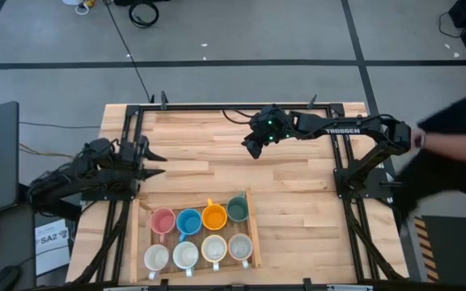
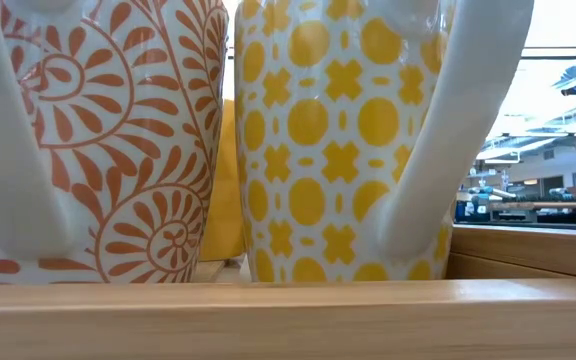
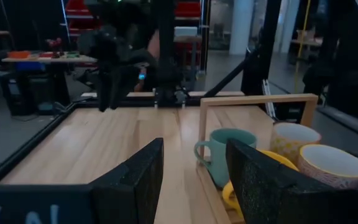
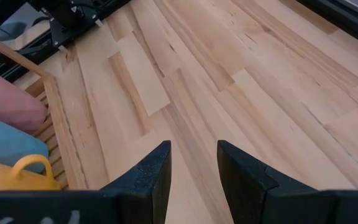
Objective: Place coffee mugs
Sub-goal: Return to Home Position
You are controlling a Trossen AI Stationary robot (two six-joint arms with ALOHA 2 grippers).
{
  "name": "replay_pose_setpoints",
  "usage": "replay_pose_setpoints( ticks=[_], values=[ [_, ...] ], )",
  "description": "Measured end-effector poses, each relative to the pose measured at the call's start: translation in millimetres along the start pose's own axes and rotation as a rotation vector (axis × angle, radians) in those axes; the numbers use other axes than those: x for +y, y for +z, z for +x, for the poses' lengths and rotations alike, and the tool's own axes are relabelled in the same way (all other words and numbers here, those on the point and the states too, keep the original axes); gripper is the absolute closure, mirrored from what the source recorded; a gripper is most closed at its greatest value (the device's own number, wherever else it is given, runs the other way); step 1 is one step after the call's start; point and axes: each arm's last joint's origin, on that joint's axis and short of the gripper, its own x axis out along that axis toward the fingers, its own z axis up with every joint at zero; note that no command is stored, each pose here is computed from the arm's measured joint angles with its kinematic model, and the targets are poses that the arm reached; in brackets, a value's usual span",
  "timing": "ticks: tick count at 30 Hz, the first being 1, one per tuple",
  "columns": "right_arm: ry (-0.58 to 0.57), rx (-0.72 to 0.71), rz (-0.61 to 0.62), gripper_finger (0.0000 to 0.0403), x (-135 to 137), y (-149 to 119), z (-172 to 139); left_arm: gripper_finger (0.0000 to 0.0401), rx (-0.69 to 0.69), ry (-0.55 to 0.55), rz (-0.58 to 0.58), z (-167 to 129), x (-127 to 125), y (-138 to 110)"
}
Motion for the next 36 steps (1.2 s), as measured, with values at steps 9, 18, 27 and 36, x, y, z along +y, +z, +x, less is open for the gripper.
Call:
replay_pose_setpoints(
  ticks=[9,18,27,36],
  values=[
    [0.011,0.006,-0.010,0.0267,5,-2,1,0.0220,-0.065,0.066,-0.033,13,6,-38],
    [0.011,0.007,-0.010,0.0267,5,-2,1,0.0220,-0.131,0.071,-0.054,20,8,-56],
    [0.017,-0.001,-0.023,0.0267,10,-3,1,0.0220,-0.117,0.028,-0.050,23,-1,-58],
    [0.123,-0.040,-0.113,0.0267,52,-12,4,0.0220,-0.068,0.113,-0.069,25,-9,-63]
  ],
)
